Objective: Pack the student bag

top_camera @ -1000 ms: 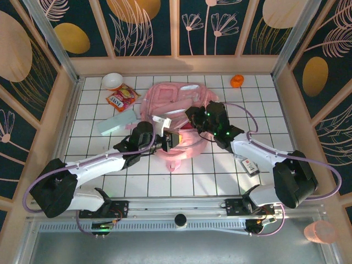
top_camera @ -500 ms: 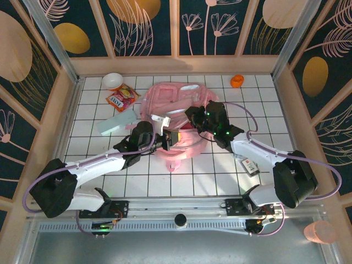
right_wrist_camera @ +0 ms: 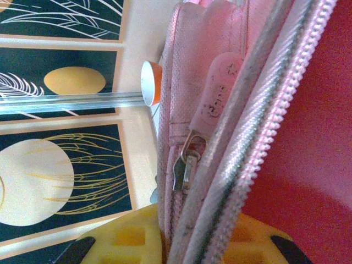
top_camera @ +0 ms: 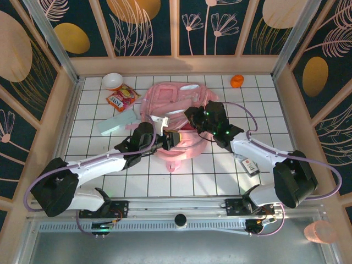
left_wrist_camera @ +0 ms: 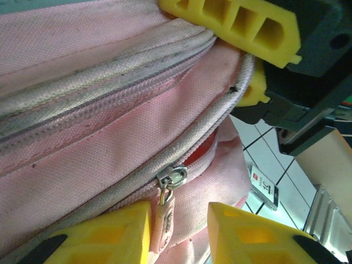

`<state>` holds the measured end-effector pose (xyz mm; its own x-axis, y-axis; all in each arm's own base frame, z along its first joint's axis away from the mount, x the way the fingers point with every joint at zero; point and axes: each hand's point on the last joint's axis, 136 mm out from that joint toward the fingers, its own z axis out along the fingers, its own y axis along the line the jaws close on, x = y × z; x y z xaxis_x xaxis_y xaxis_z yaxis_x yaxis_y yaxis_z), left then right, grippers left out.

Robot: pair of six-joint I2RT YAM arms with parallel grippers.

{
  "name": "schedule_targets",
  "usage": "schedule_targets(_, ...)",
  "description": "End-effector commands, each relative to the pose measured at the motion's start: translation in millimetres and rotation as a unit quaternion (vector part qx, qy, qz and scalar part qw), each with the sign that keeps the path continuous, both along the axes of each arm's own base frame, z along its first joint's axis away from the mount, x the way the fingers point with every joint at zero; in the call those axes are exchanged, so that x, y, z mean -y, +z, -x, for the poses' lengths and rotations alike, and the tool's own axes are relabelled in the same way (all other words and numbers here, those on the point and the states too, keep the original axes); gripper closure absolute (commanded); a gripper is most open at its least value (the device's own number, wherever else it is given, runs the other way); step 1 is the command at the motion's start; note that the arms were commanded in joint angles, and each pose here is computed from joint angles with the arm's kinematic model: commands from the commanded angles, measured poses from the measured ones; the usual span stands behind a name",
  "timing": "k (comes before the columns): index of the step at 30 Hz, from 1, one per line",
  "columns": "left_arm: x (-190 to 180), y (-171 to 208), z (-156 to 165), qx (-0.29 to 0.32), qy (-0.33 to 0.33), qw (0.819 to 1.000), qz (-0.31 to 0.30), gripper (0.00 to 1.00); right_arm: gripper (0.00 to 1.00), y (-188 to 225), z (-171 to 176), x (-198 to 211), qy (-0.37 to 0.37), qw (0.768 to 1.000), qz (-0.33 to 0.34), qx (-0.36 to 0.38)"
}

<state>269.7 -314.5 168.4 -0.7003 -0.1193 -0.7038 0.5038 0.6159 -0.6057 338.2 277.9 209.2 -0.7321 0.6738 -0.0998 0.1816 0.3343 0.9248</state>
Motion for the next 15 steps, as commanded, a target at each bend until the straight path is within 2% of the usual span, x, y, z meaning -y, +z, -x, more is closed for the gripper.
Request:
schedule_targets(1,-2.3,-11.7,-11.3,-0.009,0.023,0.999,-0.024,0.72,1.0,81.1,-3.8,-15.3,0.017,0.993,-0.063,0.104)
schedule_targets(11,-7.5,-9.8,-16.6,0.003,0.041,0.999,-0.031,0.96,1.0,78.6,-2.5,-13.2,0.016,0.993,-0.051,0.101)
schedule_targets(15,-11.2,-12.7,-13.3,0.001,0.039,0.999,-0.038,1.0,1.0,77.7,-2.6,-12.0,0.016,0.994,-0.043,0.101)
